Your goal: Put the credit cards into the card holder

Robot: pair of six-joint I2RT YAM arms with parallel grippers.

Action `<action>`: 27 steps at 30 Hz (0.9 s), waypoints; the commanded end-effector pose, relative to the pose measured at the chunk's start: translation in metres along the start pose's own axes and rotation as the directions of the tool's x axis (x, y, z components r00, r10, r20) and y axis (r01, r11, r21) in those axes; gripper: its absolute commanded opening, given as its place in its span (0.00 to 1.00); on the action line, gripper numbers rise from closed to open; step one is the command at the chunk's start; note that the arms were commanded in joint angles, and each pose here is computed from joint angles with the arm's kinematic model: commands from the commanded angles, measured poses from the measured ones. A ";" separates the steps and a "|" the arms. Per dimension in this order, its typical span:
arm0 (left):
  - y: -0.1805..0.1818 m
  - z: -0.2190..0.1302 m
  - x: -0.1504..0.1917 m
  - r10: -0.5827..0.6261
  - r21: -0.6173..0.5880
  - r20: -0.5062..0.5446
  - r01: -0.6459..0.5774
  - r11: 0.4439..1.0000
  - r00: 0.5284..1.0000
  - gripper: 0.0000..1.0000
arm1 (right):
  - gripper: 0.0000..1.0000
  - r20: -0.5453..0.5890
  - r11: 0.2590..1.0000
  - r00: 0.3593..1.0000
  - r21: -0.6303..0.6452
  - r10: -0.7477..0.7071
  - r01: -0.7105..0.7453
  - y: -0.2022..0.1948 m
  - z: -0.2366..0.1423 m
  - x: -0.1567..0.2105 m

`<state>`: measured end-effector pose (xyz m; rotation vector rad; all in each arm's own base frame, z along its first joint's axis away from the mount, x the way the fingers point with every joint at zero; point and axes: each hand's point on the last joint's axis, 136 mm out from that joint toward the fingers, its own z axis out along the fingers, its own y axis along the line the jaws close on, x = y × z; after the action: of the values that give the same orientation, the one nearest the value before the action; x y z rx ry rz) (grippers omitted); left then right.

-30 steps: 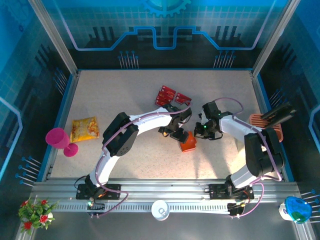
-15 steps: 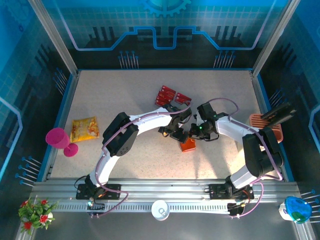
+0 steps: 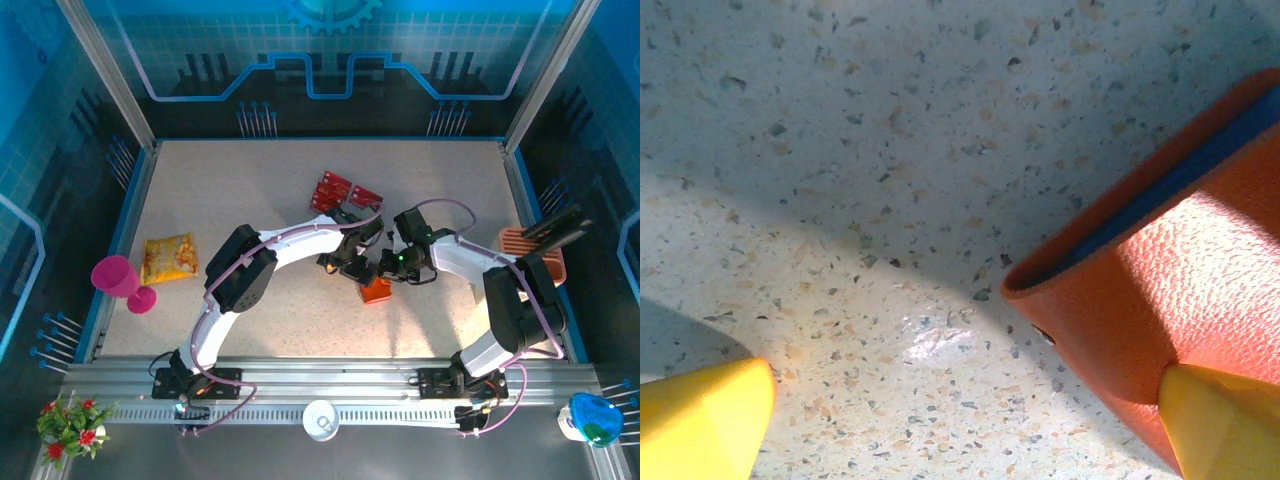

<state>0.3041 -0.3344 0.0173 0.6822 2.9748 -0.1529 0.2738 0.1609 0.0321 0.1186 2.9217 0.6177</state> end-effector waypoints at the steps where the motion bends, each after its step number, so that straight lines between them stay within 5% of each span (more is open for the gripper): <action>1: 0.030 0.033 0.043 0.020 -0.136 -0.168 -0.043 0.990 0.986 0.99 | 0.00 -0.058 1.000 0.998 0.023 0.013 -0.012 -0.007 0.012 0.019; 27: 0.030 0.037 0.045 0.020 -0.134 -0.183 -0.045 0.990 0.983 0.99 | 0.00 0.015 0.977 0.994 0.181 0.109 -0.110 -0.056 0.017 0.080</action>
<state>0.3036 -0.3358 0.0175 0.6910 2.9707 -0.1560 0.2525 0.1564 0.0250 0.1974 2.7625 0.6046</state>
